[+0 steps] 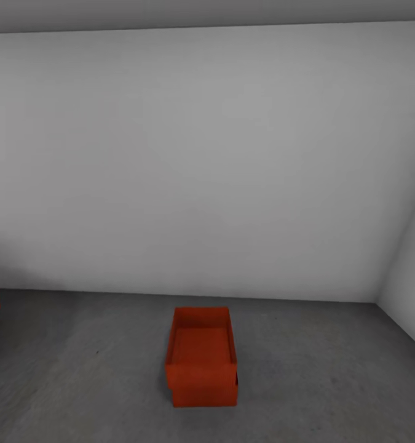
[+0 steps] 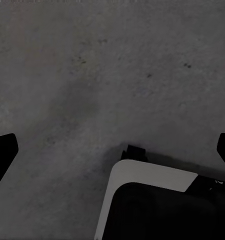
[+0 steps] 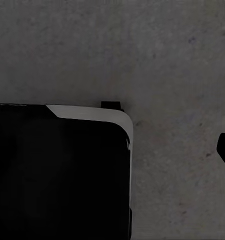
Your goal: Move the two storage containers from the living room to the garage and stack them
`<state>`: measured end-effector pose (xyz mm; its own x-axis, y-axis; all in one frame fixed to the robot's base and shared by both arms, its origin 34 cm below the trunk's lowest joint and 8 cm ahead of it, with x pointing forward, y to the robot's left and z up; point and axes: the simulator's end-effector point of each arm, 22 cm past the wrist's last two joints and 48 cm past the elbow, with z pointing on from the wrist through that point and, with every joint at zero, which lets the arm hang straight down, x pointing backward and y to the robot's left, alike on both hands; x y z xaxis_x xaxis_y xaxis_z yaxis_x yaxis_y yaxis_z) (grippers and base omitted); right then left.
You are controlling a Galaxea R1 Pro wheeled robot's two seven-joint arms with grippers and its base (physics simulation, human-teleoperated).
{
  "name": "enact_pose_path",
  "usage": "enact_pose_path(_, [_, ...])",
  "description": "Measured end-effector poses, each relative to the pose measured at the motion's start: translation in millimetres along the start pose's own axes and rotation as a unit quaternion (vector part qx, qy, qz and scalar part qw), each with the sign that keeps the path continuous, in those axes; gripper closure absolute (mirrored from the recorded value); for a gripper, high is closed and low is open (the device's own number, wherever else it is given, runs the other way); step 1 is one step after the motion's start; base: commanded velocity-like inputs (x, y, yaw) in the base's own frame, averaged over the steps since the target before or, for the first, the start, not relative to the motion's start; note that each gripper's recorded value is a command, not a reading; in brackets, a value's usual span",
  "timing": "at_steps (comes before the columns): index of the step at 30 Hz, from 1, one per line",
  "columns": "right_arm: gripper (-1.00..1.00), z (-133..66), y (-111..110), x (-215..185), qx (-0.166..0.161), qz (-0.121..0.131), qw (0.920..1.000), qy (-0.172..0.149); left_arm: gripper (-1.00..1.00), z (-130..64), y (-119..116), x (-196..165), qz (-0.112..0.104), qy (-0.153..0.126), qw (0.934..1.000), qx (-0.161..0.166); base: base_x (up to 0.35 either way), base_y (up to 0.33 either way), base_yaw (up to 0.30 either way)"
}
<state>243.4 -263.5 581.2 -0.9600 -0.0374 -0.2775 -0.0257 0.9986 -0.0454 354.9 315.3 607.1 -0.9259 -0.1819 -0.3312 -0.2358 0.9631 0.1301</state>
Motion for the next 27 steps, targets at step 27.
enact_pose_path(27, [-1.0, -0.6, -0.6, -16.6, 0.001, 0.001, 0.9998, -0.021, -1.0, -5.1, -2.2, -17.5, -0.005, -0.021, 0.9998, 0.004, 0.0, 0.0, 0.0])
